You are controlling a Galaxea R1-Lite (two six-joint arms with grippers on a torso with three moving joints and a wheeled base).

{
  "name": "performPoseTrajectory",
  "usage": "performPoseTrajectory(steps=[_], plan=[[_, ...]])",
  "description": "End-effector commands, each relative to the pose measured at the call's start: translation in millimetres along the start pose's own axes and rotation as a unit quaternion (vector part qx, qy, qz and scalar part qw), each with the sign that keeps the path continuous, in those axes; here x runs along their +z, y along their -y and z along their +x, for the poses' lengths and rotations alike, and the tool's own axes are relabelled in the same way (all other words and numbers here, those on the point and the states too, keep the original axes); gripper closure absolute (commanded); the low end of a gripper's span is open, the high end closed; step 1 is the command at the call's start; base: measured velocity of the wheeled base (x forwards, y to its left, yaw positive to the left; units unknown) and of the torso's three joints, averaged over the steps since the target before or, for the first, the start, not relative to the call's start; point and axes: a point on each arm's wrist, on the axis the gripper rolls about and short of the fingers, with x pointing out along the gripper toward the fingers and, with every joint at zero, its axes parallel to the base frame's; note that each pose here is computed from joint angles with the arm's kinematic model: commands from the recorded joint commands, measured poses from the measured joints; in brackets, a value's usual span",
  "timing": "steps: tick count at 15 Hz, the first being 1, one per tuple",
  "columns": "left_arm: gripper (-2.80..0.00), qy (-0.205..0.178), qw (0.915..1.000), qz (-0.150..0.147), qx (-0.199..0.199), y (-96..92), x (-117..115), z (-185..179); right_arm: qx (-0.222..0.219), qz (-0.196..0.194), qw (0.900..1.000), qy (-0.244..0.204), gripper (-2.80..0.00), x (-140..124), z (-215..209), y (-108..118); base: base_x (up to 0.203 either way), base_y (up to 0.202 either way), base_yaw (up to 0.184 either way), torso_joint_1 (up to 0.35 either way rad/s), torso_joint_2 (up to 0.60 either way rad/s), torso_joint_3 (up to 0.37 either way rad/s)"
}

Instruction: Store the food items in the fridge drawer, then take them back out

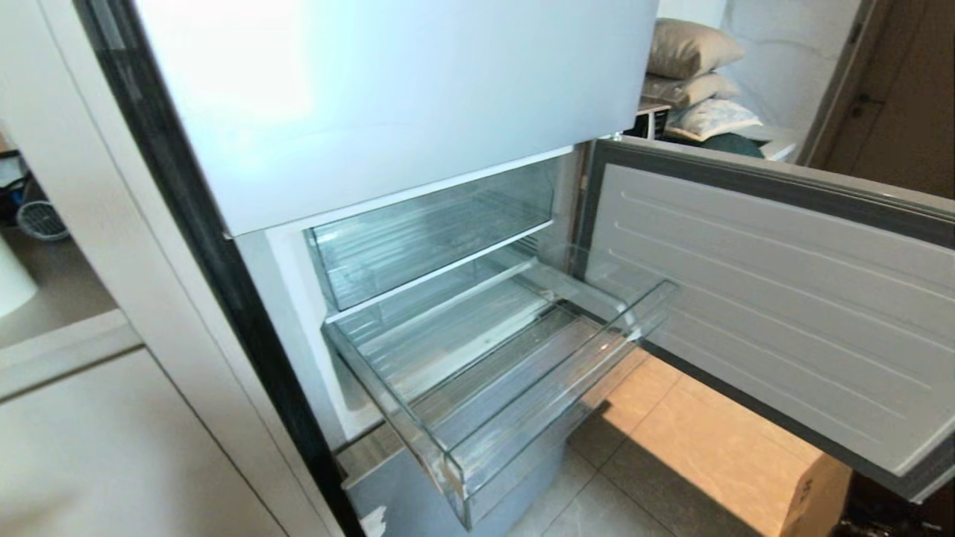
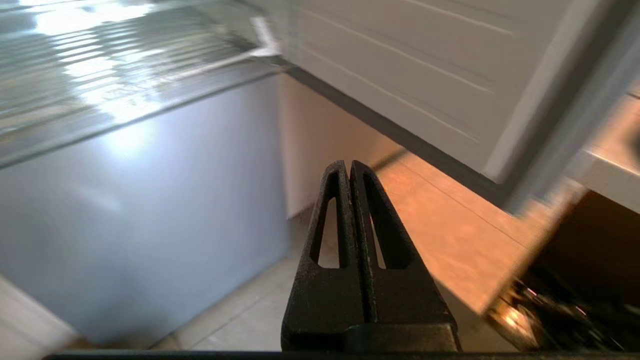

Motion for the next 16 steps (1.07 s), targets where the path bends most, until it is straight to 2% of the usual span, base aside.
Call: performPoseTrajectory(steps=[1,4,7,8,10,11,13,15,16], plan=[[0.0,0.0,1.0,0.0,0.0,0.0,-0.2,0.0,0.001,-0.002,1.0,0.0,0.0,-0.3,0.1,0.0,-0.004,0.006,-0.177,0.002,0.0,0.002],[0.0,0.0,1.0,0.0,0.0,0.0,-0.2,0.0,0.002,-0.002,1.0,0.001,0.0,0.1,0.0,0.0,0.0,0.006,-0.135,0.003,0.01,0.0],[0.0,0.0,1.0,0.0,0.0,0.0,-0.2,0.0,-0.003,-0.001,1.0,0.0,0.0,1.8,0.2,-0.1,0.0,0.0,0.0,0.0,0.0,0.0],[0.0,0.0,1.0,0.0,0.0,0.0,-0.2,0.0,-0.006,0.006,1.0,-0.008,0.0,9.2,1.6,0.1,0.0,0.0,0.0,0.0,0.0,0.0],[0.0,0.0,1.0,0.0,0.0,0.0,-0.2,0.0,-0.028,0.054,0.998,-0.021,0.0,47.9,9.4,0.6,0.0,0.0,0.0,0.0,0.0,0.0],[0.0,0.0,1.0,0.0,0.0,0.0,-0.2,0.0,-0.056,0.082,0.994,-0.038,0.0,69.8,20.4,1.2,0.0,0.0,0.0,0.0,0.0,0.0],[0.0,0.0,1.0,0.0,0.0,0.0,-0.2,0.0,-0.145,0.116,0.98,-0.068,0.0,100.6,47.2,7.0,0.0,0.0,0.0,0.0,0.0,0.0],[0.0,0.0,1.0,0.0,0.0,0.0,-0.2,0.0,-0.274,0.14,0.947,-0.091,0.0,115.5,77.3,28.5,0.0,0.0,0.0,0.0,0.0,0.0],[0.0,0.0,1.0,0.0,0.0,0.0,-0.2,0.0,-0.312,0.148,0.934,-0.089,0.0,119.1,88.4,41.1,0.0,0.0,0.0,0.0,0.0,0.0]])
